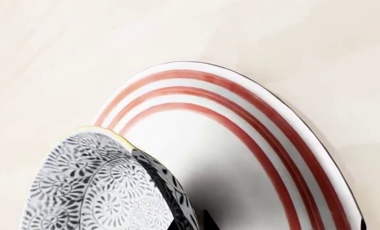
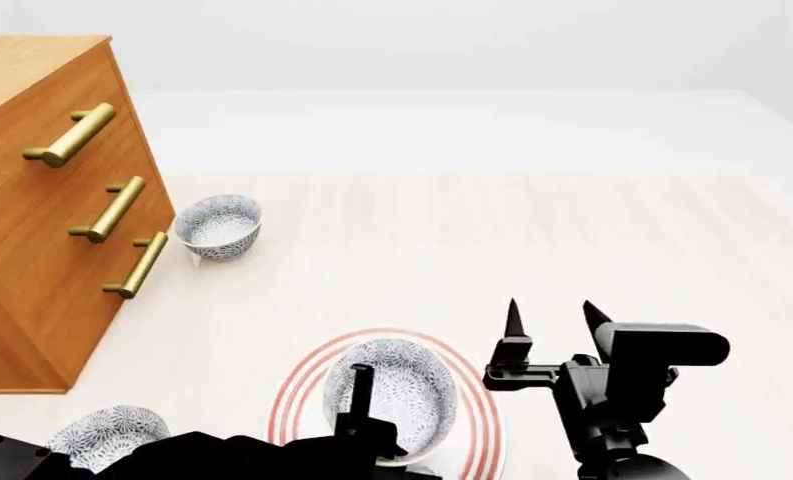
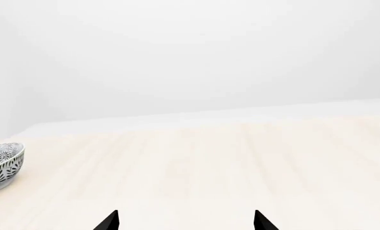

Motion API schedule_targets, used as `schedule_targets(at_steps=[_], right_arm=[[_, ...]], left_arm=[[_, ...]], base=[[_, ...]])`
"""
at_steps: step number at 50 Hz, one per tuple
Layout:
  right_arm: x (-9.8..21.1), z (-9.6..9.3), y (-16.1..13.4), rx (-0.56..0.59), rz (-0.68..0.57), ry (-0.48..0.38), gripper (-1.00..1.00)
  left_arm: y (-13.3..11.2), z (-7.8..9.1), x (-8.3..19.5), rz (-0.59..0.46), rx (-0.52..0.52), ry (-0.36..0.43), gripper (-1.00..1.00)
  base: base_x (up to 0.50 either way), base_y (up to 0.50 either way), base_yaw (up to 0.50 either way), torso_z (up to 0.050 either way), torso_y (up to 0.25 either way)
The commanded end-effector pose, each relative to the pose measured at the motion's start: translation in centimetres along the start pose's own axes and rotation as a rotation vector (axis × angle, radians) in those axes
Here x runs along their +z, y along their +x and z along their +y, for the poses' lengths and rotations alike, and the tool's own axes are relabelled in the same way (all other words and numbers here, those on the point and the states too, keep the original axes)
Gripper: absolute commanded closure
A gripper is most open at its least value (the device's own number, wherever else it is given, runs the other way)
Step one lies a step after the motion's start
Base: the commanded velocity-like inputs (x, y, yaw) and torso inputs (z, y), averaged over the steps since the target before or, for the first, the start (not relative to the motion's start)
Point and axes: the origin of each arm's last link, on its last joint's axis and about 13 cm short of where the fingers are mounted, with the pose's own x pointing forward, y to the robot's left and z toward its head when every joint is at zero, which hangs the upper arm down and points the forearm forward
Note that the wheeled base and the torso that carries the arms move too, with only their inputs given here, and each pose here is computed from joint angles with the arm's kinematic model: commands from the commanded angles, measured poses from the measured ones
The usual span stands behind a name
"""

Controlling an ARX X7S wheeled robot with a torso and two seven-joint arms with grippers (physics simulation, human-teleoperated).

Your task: Put the bowl in the middle on the plate.

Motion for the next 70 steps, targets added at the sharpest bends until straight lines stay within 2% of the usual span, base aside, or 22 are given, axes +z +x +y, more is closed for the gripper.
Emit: schedule_targets(at_steps=[1, 6, 7, 29, 39, 50, 56, 60, 63, 64, 66, 69, 70], right_arm=[[0.0, 0.0, 0.0, 0.001, 0.0, -0.001, -1.0], [0.0, 0.0, 0.0, 0.0, 0.0, -0.001, -1.0], [0.0, 0.0, 0.0, 0.001, 0.0, -0.001, -1.0], [-0.1, 0.0, 0.0, 0.002, 0.001, 0.001, -1.0], [0.1, 0.1, 0.0, 0.005, -0.002, -0.001, -1.0], [0.3, 0.1, 0.0, 0.007, -0.005, -0.004, -1.0], [0.5, 0.1, 0.0, 0.006, -0.007, -0.007, -1.0], [0.6, 0.1, 0.0, 0.004, -0.01, -0.008, -1.0], [0.6, 0.0, 0.0, 0.003, -0.014, -0.007, -1.0], [0.5, 0.0, 0.0, 0.001, -0.012, -0.006, -1.0], [0.5, -0.1, 0.0, 0.0, -0.01, -0.007, -1.0], [0.6, 0.0, 0.0, 0.0, -0.011, -0.009, -1.0], [0.7, 0.0, 0.0, 0.0, -0.014, -0.01, -1.0]], left_arm=[[-0.1, 0.4, 0.0, -0.005, 0.034, 0.009, 1.0], [-0.1, 0.4, 0.1, 0.009, 0.008, 0.021, 1.0], [-0.2, 0.4, 0.1, 0.015, -0.002, 0.02, -1.0], [-1.3, 0.3, 0.7, 0.003, -0.026, 0.041, -1.0], [-4.8, 0.7, 1.9, -0.041, -0.03, 0.05, -1.0], [-7.2, 2.2, 2.1, -0.075, 0.069, 0.038, -1.0], [-8.9, 3.1, 2.1, -0.126, 0.119, -0.004, -1.0], [-10.1, 4.3, 1.7, -0.219, 0.176, -0.131, -1.0], [-10.1, 5.2, 0.7, -0.254, 0.281, -0.296, -1.0], [-9.9, 6.1, -0.2, -0.302, 0.375, -0.421, -1.0], [-10.4, 6.4, -0.8, -0.388, 0.394, -0.583, -1.0], [-11.1, 6.5, -1.5, -0.512, 0.427, -0.724, -1.0], [-11.1, 6.7, -2.1, -0.543, 0.509, -0.833, -1.0]], base=[[0.0, 0.0, 0.0, 0.0, 0.0], [0.0, 0.0, 0.0, 0.0, 0.0], [0.0, 0.0, 0.0, 0.0, 0.0], [0.0, 0.0, 0.0, 0.0, 0.0], [0.0, 0.0, 0.0, 0.0, 0.0], [0.0, 0.0, 0.0, 0.0, 0.0], [0.0, 0.0, 0.0, 0.0, 0.0], [0.0, 0.0, 0.0, 0.0, 0.0], [0.0, 0.0, 0.0, 0.0, 0.0], [0.0, 0.0, 0.0, 0.0, 0.0], [0.0, 0.0, 0.0, 0.0, 0.0], [0.0, 0.0, 0.0, 0.0, 0.0], [0.0, 0.0, 0.0, 0.0, 0.0]])
